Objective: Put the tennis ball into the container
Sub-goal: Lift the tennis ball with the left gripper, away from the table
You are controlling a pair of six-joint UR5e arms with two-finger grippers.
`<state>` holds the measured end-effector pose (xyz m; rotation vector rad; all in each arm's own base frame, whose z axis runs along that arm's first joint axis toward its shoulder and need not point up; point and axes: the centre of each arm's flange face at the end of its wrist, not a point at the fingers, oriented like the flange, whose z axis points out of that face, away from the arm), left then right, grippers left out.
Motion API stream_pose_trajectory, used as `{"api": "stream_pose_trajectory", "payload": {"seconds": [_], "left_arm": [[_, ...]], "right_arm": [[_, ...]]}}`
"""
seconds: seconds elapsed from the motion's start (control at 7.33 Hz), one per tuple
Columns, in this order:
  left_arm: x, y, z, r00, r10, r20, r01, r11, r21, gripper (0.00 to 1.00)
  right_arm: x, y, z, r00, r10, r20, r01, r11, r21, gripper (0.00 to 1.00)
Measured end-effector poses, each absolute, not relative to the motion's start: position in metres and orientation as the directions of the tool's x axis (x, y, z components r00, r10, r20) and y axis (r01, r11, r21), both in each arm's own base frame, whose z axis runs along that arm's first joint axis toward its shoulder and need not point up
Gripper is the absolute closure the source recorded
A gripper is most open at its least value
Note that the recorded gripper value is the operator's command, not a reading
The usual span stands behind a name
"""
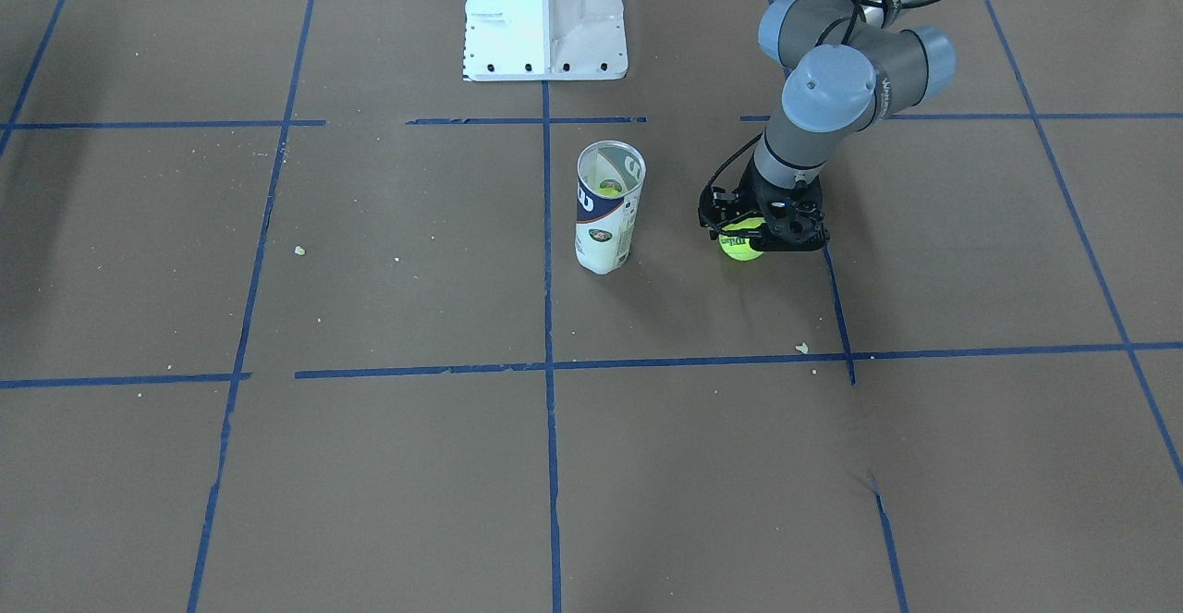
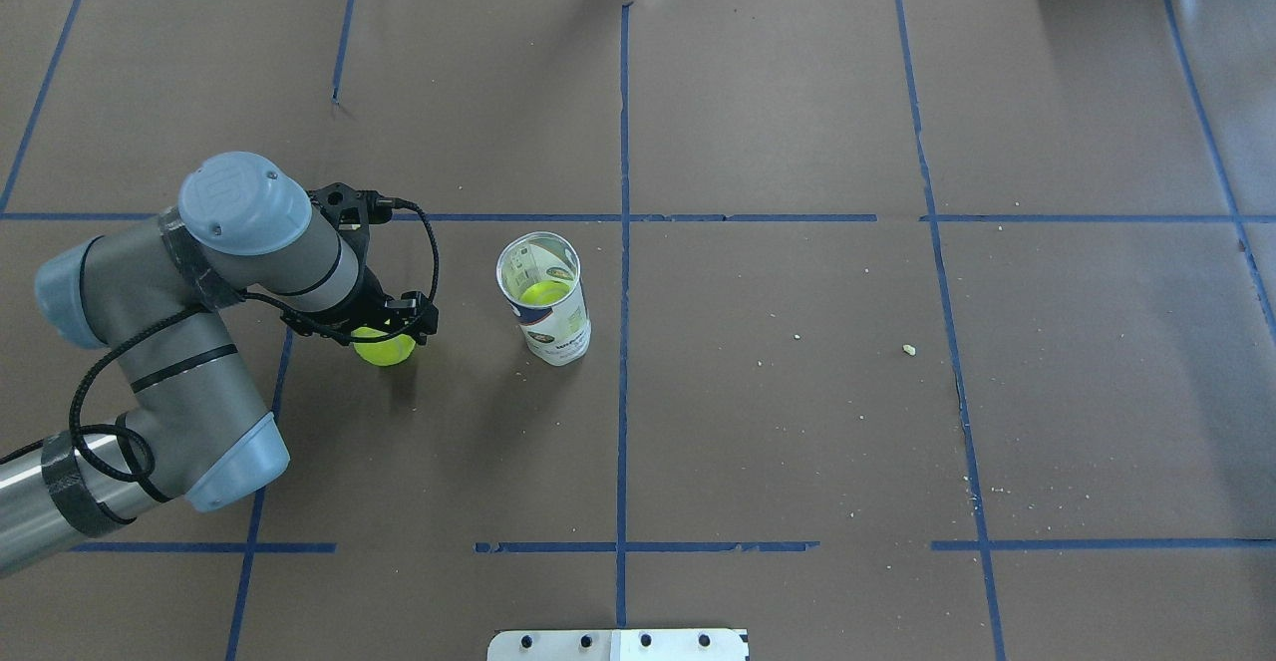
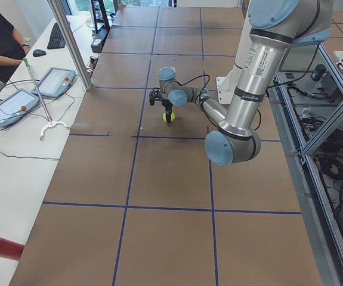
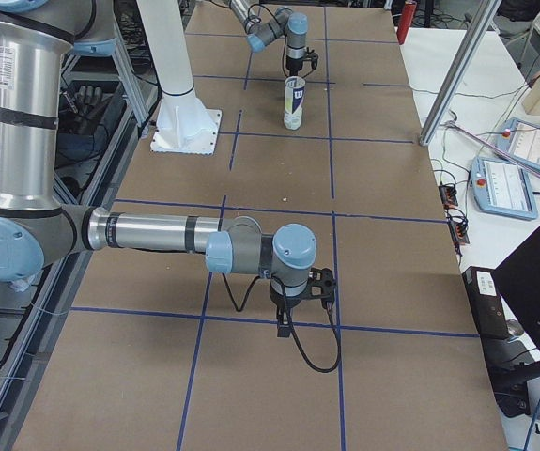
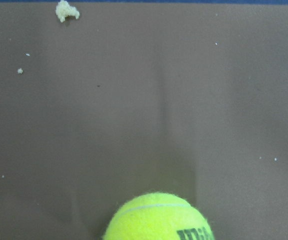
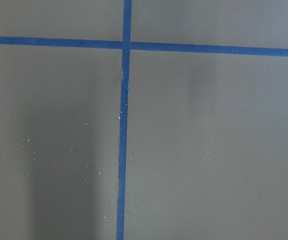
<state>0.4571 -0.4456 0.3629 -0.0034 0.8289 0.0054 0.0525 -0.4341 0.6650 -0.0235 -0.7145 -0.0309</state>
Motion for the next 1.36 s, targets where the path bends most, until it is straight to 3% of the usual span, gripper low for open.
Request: {"api": "stream_pose_trajectory", "payload": {"seconds": [0.27,0.68,1.36], "left_arm": [[0.454,-0.444,0.357,0.668,0.007,-0.744,-0.003,1.0,0.006,0.89],[0.406,-0.457,0.321,0.67,-0.026,-0.742,0.053,0.998,0.013,0.91],[0.264,-0.475,0.189,0.706,-0.114,-0.699,0.174,0.985,0.016,0.92]], "right_arm": [[0.053,-0.434,0.665,0.755,-0.02,0.655,0.036,0.999,-0.011,0.0],[0.053,-0.434,0.665,0.755,-0.02,0.655,0.036,0.999,-0.011,0.0],[0.053,-0.434,0.665,0.755,-0.02,0.655,0.036,0.999,-0.011,0.0]]}}
